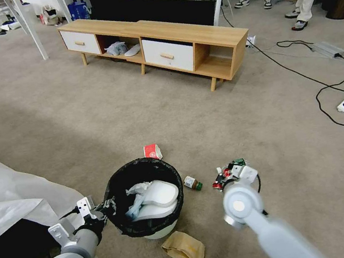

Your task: Pick up the trash bin and place the garbage on the floor into it.

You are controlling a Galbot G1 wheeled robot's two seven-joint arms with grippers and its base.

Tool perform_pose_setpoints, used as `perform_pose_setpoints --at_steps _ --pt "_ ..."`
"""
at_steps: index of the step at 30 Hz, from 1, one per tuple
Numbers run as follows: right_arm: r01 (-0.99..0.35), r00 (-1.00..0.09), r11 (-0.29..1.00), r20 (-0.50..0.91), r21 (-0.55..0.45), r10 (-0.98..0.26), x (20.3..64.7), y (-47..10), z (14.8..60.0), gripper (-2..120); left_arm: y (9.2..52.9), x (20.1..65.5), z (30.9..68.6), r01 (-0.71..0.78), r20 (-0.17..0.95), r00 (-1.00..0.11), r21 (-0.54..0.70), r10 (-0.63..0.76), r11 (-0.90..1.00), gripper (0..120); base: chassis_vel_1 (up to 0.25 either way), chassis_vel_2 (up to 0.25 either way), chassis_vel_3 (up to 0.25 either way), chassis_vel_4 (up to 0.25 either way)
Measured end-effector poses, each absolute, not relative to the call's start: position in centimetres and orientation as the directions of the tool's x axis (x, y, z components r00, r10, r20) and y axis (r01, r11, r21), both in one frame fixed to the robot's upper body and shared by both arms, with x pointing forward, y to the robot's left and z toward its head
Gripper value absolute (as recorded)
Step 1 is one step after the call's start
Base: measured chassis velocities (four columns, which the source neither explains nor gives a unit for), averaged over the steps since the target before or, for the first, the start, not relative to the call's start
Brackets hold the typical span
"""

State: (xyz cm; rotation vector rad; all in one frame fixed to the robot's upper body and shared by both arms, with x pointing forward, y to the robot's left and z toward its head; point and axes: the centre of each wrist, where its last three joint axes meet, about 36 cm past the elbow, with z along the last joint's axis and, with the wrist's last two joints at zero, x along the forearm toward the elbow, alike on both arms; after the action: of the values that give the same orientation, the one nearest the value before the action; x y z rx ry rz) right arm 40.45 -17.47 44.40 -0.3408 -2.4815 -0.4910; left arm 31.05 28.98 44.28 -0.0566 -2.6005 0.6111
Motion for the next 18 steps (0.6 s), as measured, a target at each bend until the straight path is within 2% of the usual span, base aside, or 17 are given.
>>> perform_pose_setpoints --at_steps 1,4,5,7,8,10,18 --pt "0.345 -0.799 0.9 0.587 0.268 0.131 40.4 -17.5 44.4 20 29.0 31.1 44.3 -0.064 0.431 -0.891 -0.431 0.143 0.9 0 0.0 0.0 0.0 0.0" --pt "0.208 -0.859 0.947 0.51 0.247 0.055 39.5 -19.6 47.2 20 29.0 31.2 44.1 -0.063 0.434 -0.889 -0.431 0.145 0.9 0 0.0 0.0 0.0 0.0" --pt "0.208 -0.859 0.947 0.51 0.247 0.055 39.5 -19.6 47.2 20 29.0 31.2 44.1 -0.063 0.434 -0.889 -0.431 0.145 0.9 0 0.0 0.0 0.0 0.0" --pt "0.099 -0.89 0.965 0.455 0.243 -0.023 39.0 -20.7 49.2 20 28.9 31.3 44.1 -0.061 0.439 -0.886 -0.432 0.15 0.9 0 0.0 0.0 0.0 0.0" --pt "0.099 -0.89 0.965 0.455 0.243 -0.023 39.0 -20.7 49.2 20 28.9 31.3 44.1 -0.061 0.439 -0.886 -0.432 0.15 0.9 0 0.0 0.0 0.0 0.0" --pt "-0.005 -0.906 0.972 0.411 0.235 -0.104 38.6 -21.3 50.9 20 28.7 31.3 44.0 -0.057 0.441 -0.884 -0.433 0.157 0.899 0 0.0 0.0 0.0 0.0" --pt "-0.206 -0.918 0.96 0.302 0.187 -0.256 38.2 -21.4 53.8 20 28.4 31.3 43.3 -0.042 0.455 -0.872 -0.44 0.183 0.897 0 0.0 0.0 0.0 0.0"
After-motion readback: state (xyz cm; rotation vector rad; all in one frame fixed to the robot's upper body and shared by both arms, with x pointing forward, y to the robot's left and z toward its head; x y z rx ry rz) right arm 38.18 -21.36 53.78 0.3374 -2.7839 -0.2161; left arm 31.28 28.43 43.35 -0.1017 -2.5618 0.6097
